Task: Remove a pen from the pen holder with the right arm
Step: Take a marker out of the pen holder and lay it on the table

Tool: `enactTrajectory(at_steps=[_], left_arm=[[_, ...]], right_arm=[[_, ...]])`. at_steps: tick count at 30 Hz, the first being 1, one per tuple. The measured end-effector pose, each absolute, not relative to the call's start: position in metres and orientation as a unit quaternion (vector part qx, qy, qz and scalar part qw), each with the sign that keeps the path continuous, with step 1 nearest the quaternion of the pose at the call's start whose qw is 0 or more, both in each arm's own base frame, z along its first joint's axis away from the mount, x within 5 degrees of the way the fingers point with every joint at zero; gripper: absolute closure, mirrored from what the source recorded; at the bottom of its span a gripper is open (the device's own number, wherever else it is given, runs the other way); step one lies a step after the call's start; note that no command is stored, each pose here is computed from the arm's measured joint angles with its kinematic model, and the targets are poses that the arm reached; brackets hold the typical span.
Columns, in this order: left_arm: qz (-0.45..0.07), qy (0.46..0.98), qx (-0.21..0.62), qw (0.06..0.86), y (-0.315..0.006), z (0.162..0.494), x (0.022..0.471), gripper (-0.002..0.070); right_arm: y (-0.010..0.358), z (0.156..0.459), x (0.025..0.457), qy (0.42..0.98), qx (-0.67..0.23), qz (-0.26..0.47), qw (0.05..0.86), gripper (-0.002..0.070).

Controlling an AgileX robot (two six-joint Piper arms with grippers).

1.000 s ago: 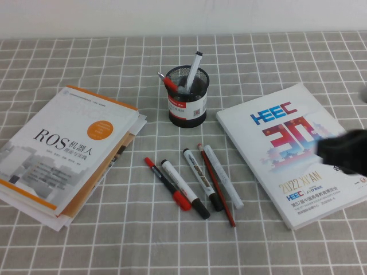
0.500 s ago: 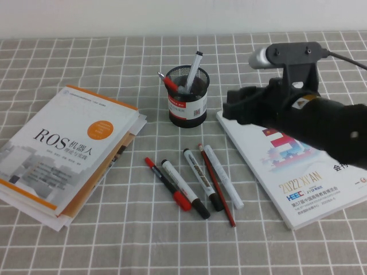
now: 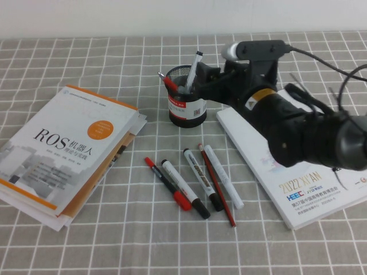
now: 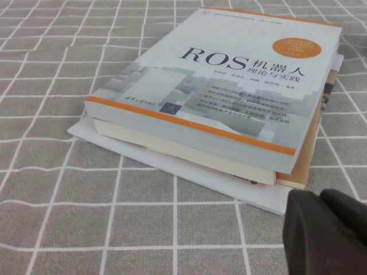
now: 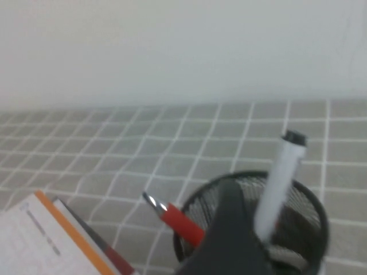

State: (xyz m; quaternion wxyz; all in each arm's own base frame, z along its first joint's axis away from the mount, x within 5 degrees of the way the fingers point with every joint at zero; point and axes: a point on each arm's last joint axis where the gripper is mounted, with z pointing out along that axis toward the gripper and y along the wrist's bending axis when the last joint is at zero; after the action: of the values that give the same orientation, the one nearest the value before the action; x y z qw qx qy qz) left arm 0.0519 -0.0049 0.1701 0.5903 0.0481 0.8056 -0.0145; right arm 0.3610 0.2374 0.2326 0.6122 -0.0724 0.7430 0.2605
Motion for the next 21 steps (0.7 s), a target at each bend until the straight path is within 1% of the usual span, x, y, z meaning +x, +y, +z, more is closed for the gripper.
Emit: enactTrajectory(at_steps=[7, 13, 21], left_arm=[[-0.015, 0.806, 0.048, 0.59, -0.005, 0.17, 0.052, 0.0678], [-0.015, 0.806, 0.048, 0.59, -0.005, 0.17, 0.052, 0.0678], [-0.015, 0.806, 0.048, 0.59, -0.005, 0.17, 0.052, 0.0678]], right_arm=[[0.254, 0.213, 0.383, 0.707, -0.07, 0.277, 0.646, 0.0231], [0.264, 0.202, 0.398, 0.701, -0.068, 0.28, 0.652, 0.0231], [0.27, 0.198, 0.417, 0.701, -0.046, 0.283, 0.653, 0.0231]])
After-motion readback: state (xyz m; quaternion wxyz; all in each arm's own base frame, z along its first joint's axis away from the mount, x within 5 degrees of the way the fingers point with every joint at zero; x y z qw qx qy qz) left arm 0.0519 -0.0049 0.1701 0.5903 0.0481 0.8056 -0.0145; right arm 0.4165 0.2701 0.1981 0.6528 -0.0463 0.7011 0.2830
